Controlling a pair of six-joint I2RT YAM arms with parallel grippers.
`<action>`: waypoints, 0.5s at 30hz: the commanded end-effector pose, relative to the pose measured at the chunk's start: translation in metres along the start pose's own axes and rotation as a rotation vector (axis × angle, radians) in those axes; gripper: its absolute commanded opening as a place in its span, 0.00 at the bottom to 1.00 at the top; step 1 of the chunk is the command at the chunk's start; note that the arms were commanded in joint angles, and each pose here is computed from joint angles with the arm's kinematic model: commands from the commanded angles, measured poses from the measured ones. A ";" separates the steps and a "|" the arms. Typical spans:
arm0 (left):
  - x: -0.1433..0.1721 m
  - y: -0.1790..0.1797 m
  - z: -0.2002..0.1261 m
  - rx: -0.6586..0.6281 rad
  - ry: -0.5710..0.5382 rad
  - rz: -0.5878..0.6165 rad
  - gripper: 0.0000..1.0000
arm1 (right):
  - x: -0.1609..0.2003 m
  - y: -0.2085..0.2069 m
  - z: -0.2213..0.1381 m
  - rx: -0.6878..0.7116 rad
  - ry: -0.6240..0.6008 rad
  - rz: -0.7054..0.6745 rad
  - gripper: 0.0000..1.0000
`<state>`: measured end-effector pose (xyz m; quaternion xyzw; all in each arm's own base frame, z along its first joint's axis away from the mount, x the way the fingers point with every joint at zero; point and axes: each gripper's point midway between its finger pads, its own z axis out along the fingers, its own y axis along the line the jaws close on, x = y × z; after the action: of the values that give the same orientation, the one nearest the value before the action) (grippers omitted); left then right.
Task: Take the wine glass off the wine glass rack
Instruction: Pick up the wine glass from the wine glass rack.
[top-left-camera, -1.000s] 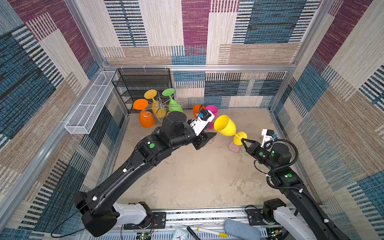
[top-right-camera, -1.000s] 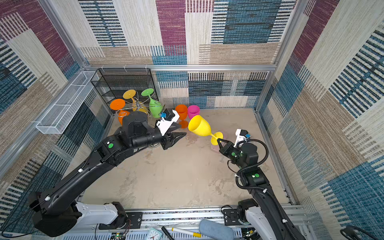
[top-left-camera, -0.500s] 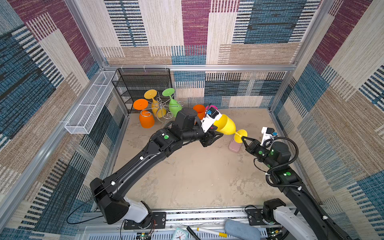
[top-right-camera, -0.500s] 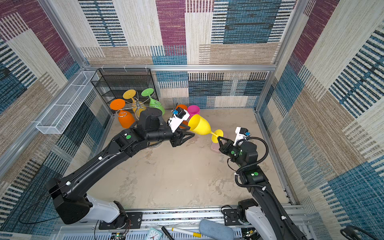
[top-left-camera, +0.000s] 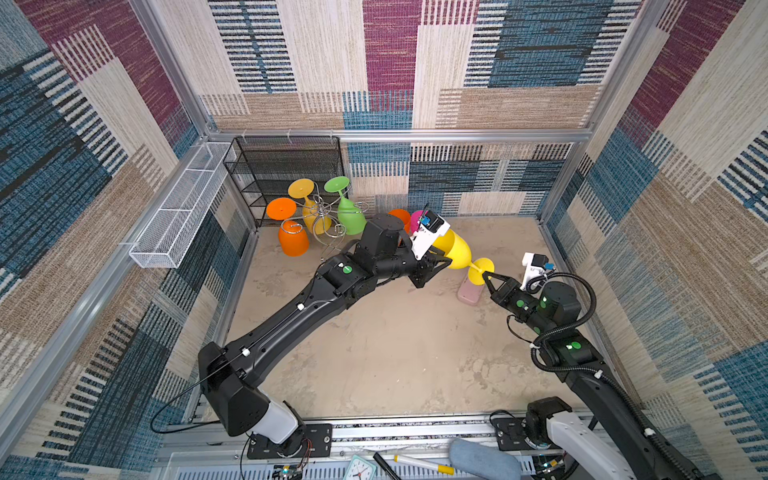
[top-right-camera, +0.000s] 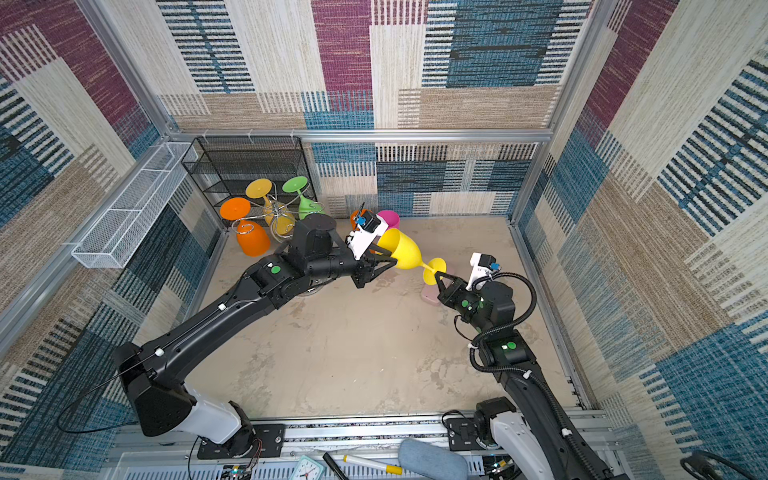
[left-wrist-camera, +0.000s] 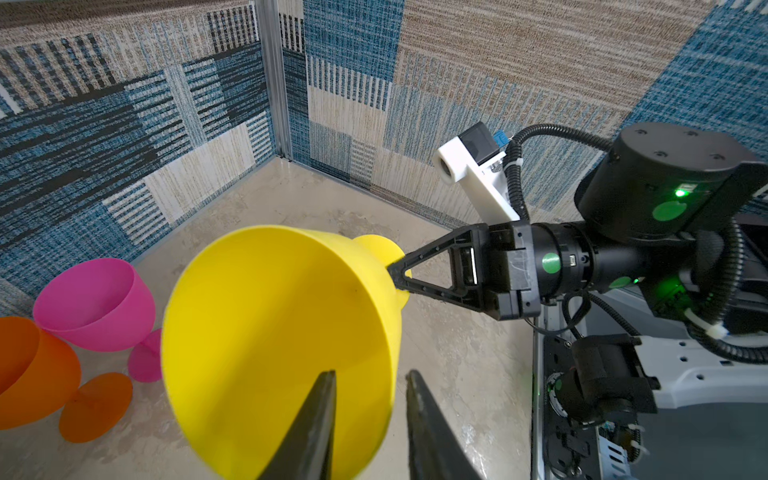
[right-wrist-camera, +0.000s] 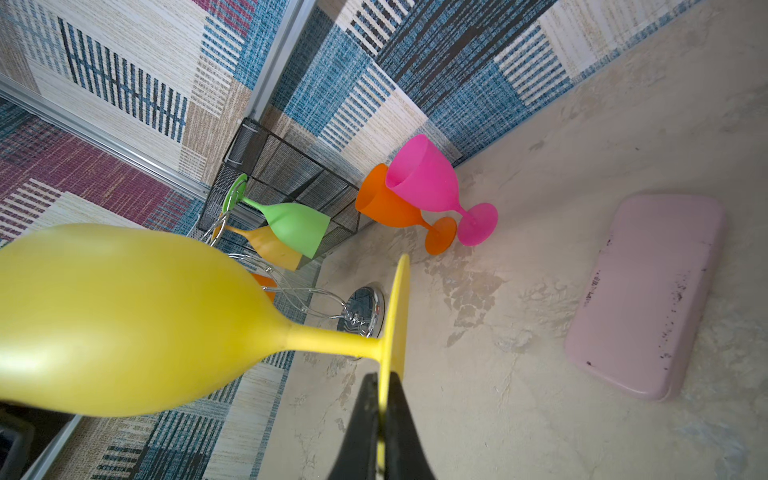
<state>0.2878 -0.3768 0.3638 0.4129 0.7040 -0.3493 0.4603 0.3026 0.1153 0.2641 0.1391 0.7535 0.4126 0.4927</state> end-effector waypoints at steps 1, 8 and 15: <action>-0.016 -0.006 0.001 0.038 -0.058 -0.008 0.21 | -0.010 0.014 0.000 -0.049 -0.031 -0.021 0.00; -0.016 -0.005 0.005 0.041 -0.040 -0.019 0.00 | -0.012 0.013 0.004 -0.044 -0.031 -0.036 0.00; -0.008 0.005 0.003 -0.021 0.016 -0.020 0.00 | -0.024 0.017 0.003 -0.026 -0.068 -0.080 0.38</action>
<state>0.2878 -0.3849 0.3709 0.4120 0.7031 -0.3636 0.4514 0.3095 0.1137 0.2734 0.1329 0.7515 0.4015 0.5064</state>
